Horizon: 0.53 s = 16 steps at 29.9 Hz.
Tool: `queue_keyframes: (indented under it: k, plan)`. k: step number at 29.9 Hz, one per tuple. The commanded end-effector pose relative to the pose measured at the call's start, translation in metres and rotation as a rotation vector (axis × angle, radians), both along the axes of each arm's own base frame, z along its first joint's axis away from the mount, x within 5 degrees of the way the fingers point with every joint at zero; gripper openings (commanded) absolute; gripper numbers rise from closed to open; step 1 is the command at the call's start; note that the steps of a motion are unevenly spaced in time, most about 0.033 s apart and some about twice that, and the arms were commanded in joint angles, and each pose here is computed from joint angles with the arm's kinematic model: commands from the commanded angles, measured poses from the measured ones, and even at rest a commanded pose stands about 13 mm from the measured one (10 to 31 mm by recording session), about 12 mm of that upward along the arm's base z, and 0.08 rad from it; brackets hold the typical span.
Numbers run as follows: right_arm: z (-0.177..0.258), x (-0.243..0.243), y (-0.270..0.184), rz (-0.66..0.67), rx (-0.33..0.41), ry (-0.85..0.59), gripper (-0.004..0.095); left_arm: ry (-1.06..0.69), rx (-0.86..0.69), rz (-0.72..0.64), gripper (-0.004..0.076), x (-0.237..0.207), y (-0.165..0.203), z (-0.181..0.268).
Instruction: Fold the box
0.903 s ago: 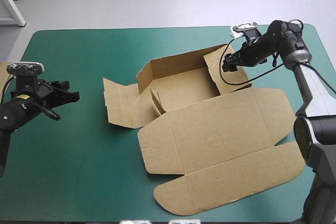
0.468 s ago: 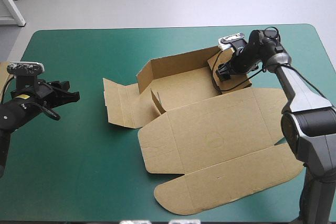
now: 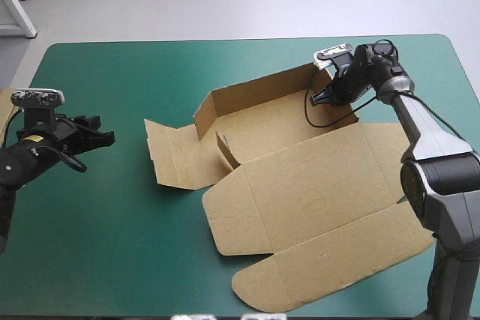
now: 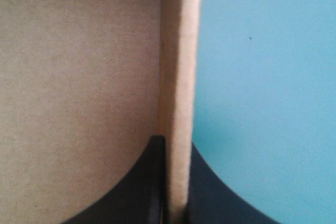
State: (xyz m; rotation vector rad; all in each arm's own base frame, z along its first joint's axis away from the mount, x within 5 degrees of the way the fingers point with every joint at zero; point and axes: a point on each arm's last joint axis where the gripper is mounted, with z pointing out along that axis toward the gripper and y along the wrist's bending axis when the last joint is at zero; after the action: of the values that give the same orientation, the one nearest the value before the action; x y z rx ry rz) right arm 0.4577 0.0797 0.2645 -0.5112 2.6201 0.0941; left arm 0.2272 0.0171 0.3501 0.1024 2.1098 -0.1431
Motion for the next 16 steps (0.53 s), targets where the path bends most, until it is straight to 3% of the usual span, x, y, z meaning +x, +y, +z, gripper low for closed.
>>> queue_keyframes:
  k: [1,6,11,16]
  plan:
    - [0.037,-0.004,-0.005,-0.038,-0.009,-0.123,-0.0012,-0.09,-0.001,0.0,0.0205,-0.001,-0.004,0.017]
    - [0.036,-0.005,-0.005,-0.062,0.019,-0.097,-0.0012,-0.089,0.004,-0.004,0.0205,0.0,-0.005,0.017]
    - [0.058,-0.008,-0.003,-0.074,0.089,-0.182,-0.0009,-0.091,0.009,-0.007,0.0205,0.0,-0.005,0.017]
    - [0.081,-0.018,-0.019,-0.098,0.102,-0.219,-0.001,-0.099,0.004,-0.002,0.0205,0.0,-0.005,0.018]
